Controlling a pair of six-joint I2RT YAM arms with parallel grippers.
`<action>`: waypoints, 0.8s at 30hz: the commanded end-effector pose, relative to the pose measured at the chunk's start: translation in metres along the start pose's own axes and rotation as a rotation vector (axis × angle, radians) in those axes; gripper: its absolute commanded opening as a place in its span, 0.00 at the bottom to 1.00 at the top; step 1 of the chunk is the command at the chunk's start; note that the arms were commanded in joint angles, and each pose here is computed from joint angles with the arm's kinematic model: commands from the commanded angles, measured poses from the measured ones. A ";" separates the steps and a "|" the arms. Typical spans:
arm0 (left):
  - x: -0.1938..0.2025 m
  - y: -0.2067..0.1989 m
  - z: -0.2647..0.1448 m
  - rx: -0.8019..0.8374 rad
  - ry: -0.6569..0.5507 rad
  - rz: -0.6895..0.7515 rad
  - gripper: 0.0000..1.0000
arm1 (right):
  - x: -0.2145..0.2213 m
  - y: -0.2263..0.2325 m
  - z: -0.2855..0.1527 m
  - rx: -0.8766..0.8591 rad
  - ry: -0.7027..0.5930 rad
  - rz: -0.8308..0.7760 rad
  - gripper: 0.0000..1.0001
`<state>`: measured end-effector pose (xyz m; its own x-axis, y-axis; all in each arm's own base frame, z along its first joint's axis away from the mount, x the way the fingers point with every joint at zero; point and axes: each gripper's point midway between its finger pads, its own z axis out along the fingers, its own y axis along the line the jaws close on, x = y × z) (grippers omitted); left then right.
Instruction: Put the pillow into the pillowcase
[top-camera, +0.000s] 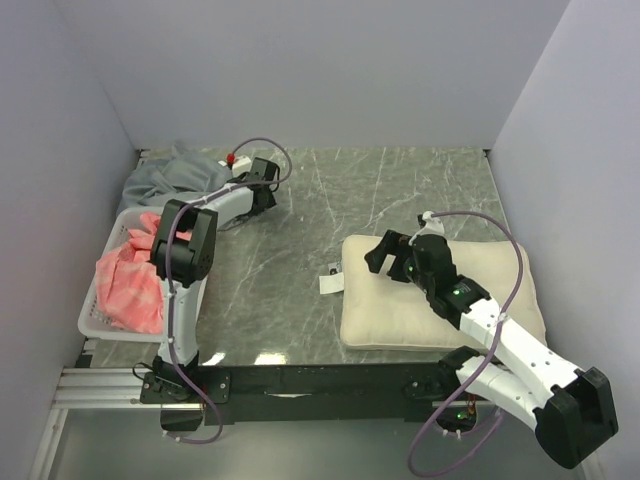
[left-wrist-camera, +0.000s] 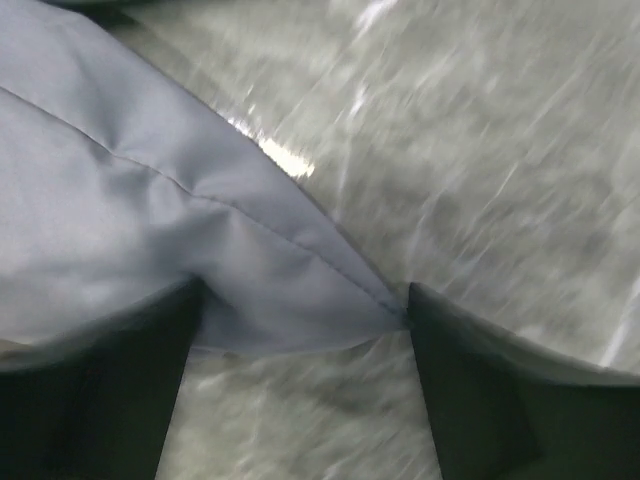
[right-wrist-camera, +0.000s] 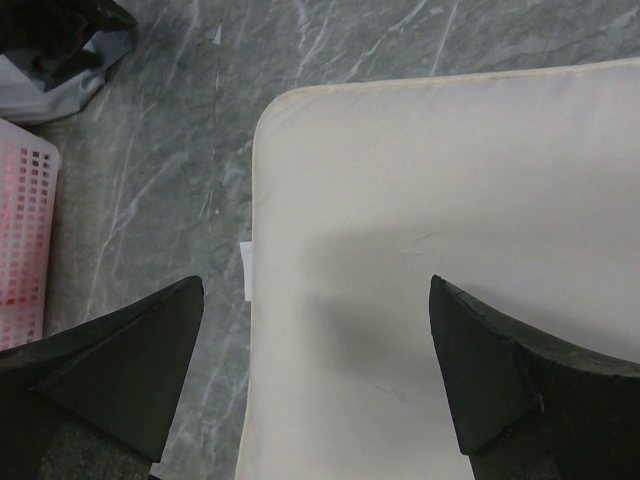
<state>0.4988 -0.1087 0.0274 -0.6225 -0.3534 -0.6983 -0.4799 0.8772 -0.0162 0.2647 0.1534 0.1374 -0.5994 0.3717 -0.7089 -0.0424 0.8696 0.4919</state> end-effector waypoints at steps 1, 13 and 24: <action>-0.013 -0.006 0.008 -0.015 -0.027 0.039 0.50 | -0.004 0.006 -0.004 -0.027 -0.020 -0.016 1.00; -0.095 -0.079 -0.236 0.531 -0.239 0.118 0.01 | -0.023 0.038 0.003 -0.108 -0.059 -0.017 0.99; -0.112 -0.050 -0.395 0.935 -0.314 0.025 0.01 | -0.045 0.086 0.027 -0.184 -0.074 -0.055 0.99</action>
<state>0.3716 -0.2375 0.3796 -0.3499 -0.3310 -0.8764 0.2099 0.8840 -0.4177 0.2940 0.1968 0.1620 -0.5966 0.3440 -0.7251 -0.1328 0.8487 0.5119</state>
